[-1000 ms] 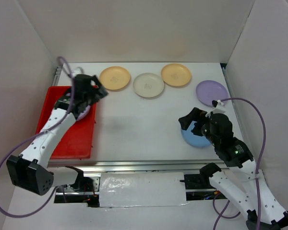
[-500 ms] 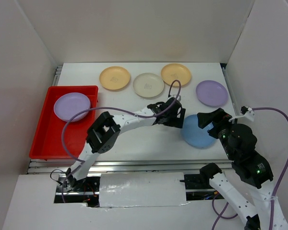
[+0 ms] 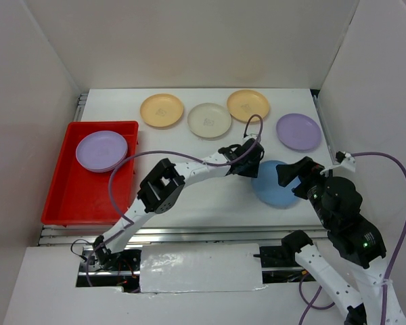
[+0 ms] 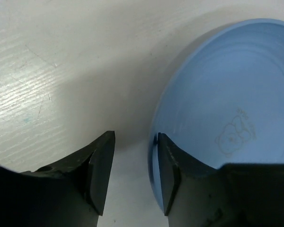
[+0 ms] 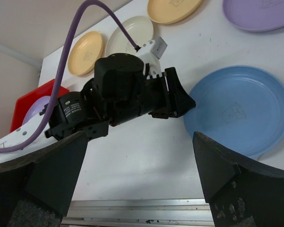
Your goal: Place the plates into the plastic bin on the countertop
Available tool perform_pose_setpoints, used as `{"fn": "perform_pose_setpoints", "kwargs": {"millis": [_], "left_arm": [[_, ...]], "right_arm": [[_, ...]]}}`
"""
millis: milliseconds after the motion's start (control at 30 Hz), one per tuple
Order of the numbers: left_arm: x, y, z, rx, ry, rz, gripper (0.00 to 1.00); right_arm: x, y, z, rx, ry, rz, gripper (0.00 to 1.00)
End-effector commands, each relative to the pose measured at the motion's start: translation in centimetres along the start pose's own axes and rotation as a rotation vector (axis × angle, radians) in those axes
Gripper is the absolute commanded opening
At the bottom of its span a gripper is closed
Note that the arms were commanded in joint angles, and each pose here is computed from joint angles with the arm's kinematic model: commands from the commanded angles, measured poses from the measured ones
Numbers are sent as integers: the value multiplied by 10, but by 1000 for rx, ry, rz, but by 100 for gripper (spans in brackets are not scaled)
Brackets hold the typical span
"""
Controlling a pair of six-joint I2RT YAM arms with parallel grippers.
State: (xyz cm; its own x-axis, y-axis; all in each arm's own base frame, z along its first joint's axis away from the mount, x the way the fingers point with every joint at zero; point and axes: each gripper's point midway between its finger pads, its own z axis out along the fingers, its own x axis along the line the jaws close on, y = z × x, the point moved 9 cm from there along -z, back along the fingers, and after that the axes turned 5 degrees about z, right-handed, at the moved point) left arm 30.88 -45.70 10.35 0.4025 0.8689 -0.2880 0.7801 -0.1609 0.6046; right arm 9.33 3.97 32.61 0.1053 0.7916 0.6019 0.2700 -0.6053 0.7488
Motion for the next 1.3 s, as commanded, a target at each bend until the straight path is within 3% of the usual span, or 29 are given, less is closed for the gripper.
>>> {"fn": "perform_pose_setpoints", "kwargs": {"millis": [0,33,100,200,233,267,333,400,433,467,533,567,733,933,1100,1167,1200,1267], "left_arm": [[-6,-19,8,28,64,48,54],[-7,-20,6,27,76,58,30],[-9,-16,-10,-10,137,70,0],[11,-3,-60,-96,289,-16,0],[34,-17,-68,-73,363,-30,0],[53,7,-106,-133,398,-108,0],[102,0,-133,-133,521,-214,0],[165,30,-194,-239,569,-406,0],[192,13,-203,-202,581,-462,0],[228,29,-248,-334,579,-590,0],[263,12,-273,-396,622,-719,0],[286,13,-305,-496,649,-809,0],[375,-12,-350,-546,818,-1076,0],[428,-17,-369,-535,974,-1183,0],[447,-18,-375,-495,966,-1193,0],[451,-17,-369,-461,942,-1173,15],[453,-17,-366,-450,943,-1176,43],[451,-16,-365,-441,916,-1161,77]], "right_arm": [[0,-1,-1,5,16,-19,100],[1,-1,0,10,19,-22,100],[1,-2,2,17,18,-23,100],[1,-3,4,22,12,-32,100],[1,-3,4,18,14,-28,100],[0,-4,5,23,15,-31,100],[2,-6,10,29,28,-29,100],[3,-12,20,47,39,-30,100],[4,-16,25,68,46,-30,100],[2,-25,33,99,42,-36,100],[5,-33,48,117,59,-20,100],[3,-41,56,150,66,-15,100],[11,-57,85,225,101,5,100],[25,-51,91,251,158,-1,100],[24,-51,92,243,162,-7,100],[25,-54,93,266,183,-4,100],[25,-56,93,275,189,-6,100],[26,-57,94,283,192,-6,100]]}}
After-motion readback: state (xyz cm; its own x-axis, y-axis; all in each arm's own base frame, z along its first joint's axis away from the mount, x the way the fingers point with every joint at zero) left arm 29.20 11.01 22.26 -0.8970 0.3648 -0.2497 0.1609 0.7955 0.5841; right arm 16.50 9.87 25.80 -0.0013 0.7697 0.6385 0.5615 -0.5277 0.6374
